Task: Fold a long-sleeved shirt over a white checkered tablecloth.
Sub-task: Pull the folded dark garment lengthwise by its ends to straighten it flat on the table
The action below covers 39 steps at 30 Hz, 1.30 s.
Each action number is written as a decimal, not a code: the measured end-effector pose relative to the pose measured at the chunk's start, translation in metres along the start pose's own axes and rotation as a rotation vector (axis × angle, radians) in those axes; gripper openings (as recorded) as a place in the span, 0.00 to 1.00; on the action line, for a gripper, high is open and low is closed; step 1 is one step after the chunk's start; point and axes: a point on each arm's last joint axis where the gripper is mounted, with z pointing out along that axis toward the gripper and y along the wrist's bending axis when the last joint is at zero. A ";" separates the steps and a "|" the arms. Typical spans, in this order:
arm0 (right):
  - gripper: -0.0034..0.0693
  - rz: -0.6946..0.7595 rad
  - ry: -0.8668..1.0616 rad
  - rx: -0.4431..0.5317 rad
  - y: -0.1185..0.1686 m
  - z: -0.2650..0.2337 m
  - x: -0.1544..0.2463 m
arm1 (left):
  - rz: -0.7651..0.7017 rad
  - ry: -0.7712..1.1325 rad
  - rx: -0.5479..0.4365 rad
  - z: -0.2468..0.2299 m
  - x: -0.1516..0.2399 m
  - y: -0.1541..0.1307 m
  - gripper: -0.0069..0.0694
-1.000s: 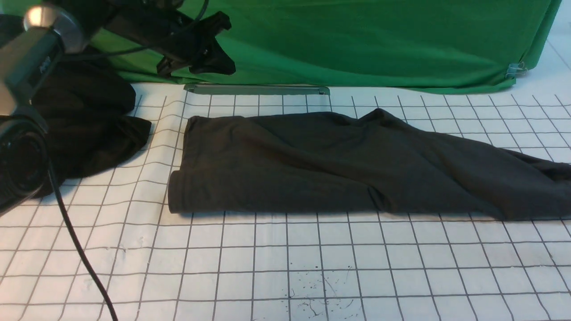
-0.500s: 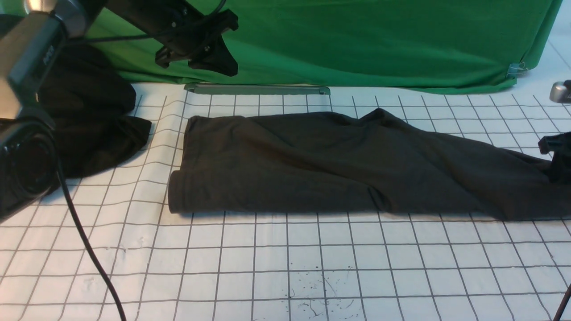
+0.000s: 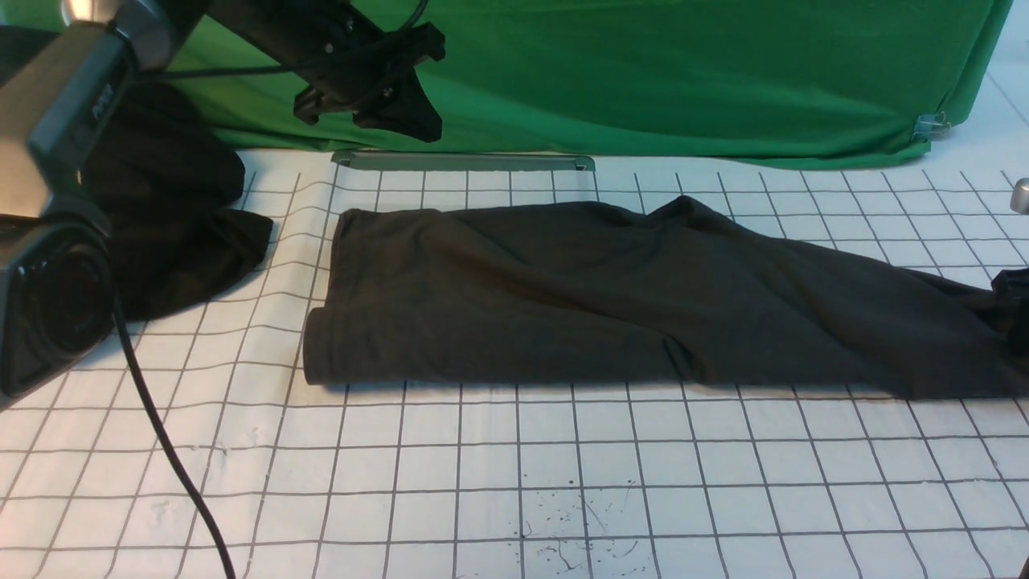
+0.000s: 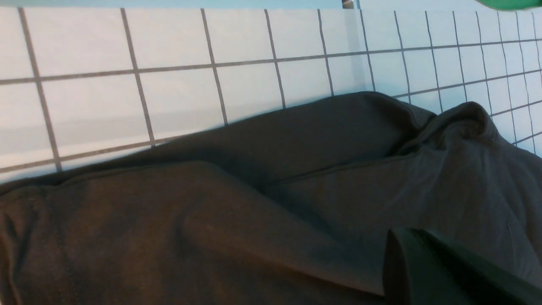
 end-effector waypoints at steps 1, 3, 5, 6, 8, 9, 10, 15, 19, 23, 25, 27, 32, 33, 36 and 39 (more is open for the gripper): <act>0.35 -0.001 0.001 -0.001 0.000 0.000 0.000 | 0.001 0.000 -0.004 0.000 0.000 0.000 0.09; 0.27 -0.006 0.007 -0.004 0.000 0.000 0.001 | 0.005 0.000 -0.014 0.000 0.000 0.001 0.09; 0.15 -0.018 0.016 -0.007 0.001 0.000 0.001 | 0.013 0.000 -0.036 0.000 0.000 0.003 0.09; 0.12 -0.019 0.018 -0.008 0.001 0.000 0.002 | 0.016 0.000 -0.042 0.000 0.000 0.004 0.09; 0.08 -0.021 0.025 -0.010 0.001 0.000 0.002 | 0.018 0.000 -0.047 0.000 0.000 0.004 0.09; 0.08 -0.021 0.025 -0.010 0.001 0.000 0.002 | 0.018 0.000 -0.048 0.000 0.000 0.004 0.09; 0.08 -0.021 0.031 -0.012 0.001 0.000 0.003 | 0.018 0.000 -0.049 0.000 0.000 0.004 0.09; 0.08 -0.024 0.045 -0.016 0.001 -0.007 0.000 | 0.018 0.000 -0.049 0.000 0.000 0.004 0.09; 0.08 -0.031 0.039 -0.019 0.002 -0.027 -0.012 | 0.018 0.000 -0.049 0.000 0.000 0.004 0.09; 0.08 -0.025 0.015 -0.017 0.002 -0.038 -0.019 | 0.018 0.000 -0.049 0.000 0.000 0.004 0.09; 0.08 -0.016 -0.013 -0.013 0.002 -0.040 -0.022 | 0.018 0.000 -0.049 0.000 0.000 0.004 0.09; 0.08 -0.007 -0.030 -0.010 0.001 -0.041 -0.025 | 0.018 0.000 -0.049 0.000 0.000 0.004 0.09; 0.08 0.026 -0.159 0.008 -0.001 -0.039 -0.035 | 0.018 0.001 -0.049 0.000 0.000 0.005 0.09; 0.09 0.029 -0.191 0.013 -0.001 -0.037 -0.037 | 0.019 0.001 -0.052 0.000 0.000 0.005 0.09; 0.10 0.033 -0.227 0.020 -0.002 -0.026 -0.038 | 0.019 0.002 -0.053 0.000 0.000 0.005 0.09; 0.18 0.032 -0.218 0.027 -0.004 -0.010 -0.037 | 0.022 0.003 -0.063 0.001 0.000 0.006 0.09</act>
